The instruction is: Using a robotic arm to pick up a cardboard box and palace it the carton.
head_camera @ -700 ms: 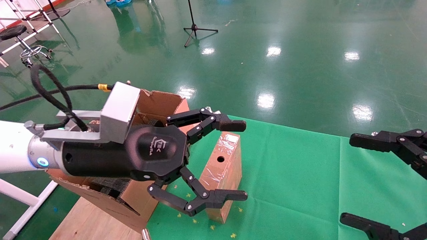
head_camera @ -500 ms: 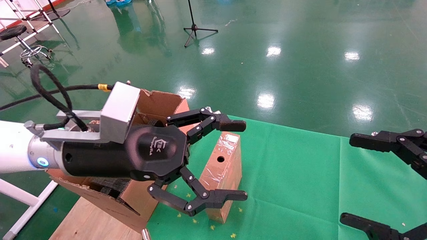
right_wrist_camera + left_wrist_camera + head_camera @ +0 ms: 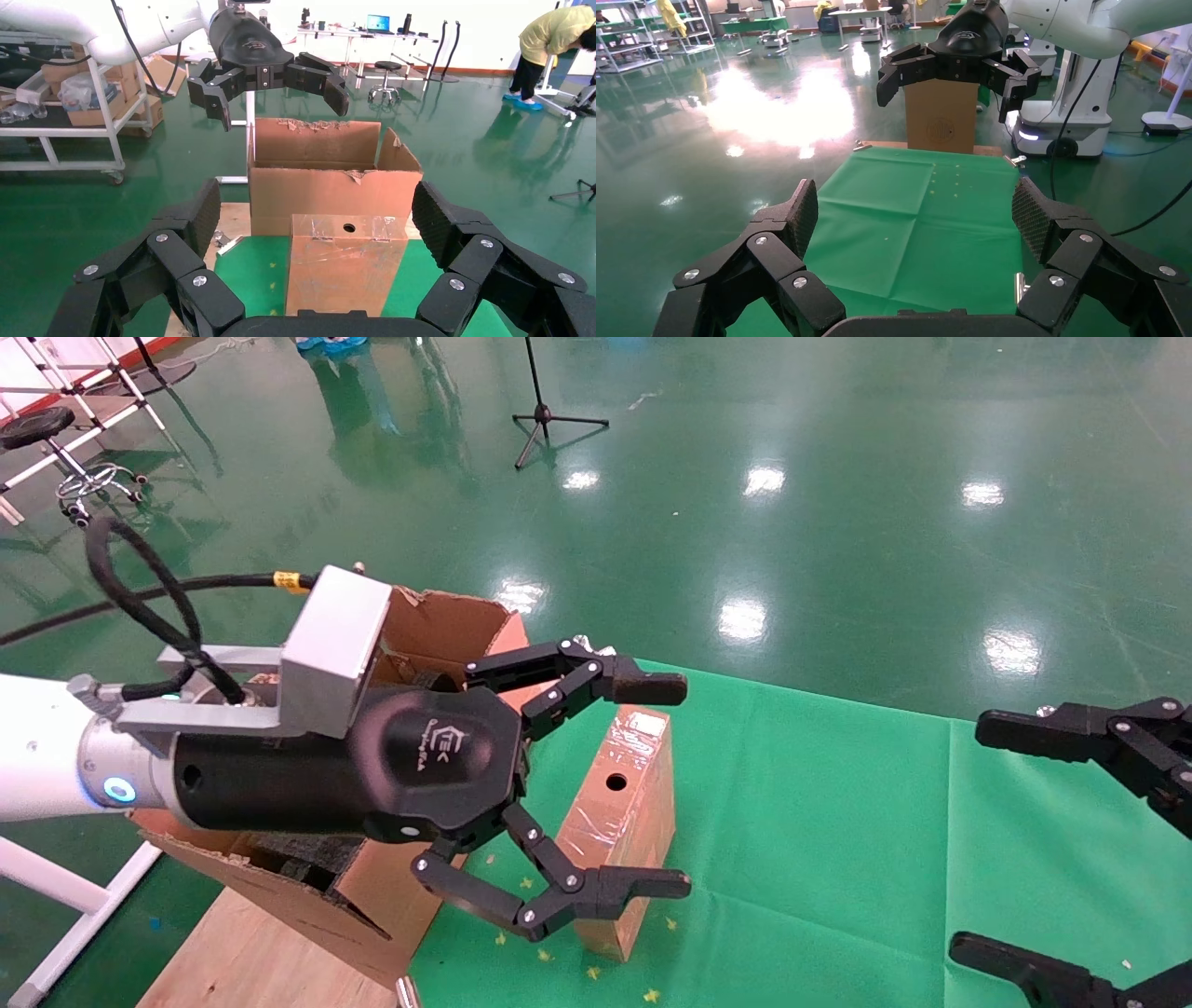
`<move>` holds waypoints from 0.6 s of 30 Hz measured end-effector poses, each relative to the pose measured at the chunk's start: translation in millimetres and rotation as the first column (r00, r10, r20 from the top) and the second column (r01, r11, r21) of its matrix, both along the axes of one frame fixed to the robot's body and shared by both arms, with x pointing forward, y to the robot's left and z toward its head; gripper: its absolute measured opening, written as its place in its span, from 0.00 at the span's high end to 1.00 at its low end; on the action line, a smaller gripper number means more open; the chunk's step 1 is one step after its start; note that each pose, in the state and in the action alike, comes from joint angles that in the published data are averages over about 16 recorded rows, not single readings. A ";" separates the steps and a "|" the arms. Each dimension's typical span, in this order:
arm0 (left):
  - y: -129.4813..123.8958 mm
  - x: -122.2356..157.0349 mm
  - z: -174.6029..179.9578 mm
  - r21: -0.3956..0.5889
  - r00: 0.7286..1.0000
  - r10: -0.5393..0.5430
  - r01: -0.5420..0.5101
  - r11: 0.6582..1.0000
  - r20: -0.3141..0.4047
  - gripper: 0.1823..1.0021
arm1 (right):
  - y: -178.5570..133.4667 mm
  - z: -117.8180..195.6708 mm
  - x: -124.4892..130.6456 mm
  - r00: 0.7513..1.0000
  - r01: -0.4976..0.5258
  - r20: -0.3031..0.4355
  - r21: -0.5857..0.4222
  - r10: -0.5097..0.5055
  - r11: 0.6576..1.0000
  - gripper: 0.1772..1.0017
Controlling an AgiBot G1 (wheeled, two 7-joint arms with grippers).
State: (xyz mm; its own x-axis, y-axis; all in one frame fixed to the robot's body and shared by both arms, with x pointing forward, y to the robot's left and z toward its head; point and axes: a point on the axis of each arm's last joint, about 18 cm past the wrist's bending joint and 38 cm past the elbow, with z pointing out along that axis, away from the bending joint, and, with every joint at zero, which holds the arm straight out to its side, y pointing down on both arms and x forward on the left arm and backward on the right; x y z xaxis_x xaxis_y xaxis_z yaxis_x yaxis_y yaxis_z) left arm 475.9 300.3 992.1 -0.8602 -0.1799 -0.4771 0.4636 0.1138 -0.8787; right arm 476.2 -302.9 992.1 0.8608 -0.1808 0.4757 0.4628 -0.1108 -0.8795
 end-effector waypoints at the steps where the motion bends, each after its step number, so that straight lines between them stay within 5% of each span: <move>1: 0.0 0.0 -0.1 0.001 1.000 0.001 -0.001 1.000 0.001 0.00 | 0.0 0.0 0.0 1.000 0.000 0.000 0.000 0.000 1.000 0.00; 18: -2.0 32.3 5.0 0.122 0.984 0.178 -0.178 0.976 0.011 0.00 | -0.1 0.0 0.1 1.000 0.000 0.000 0.000 0.000 1.000 0.04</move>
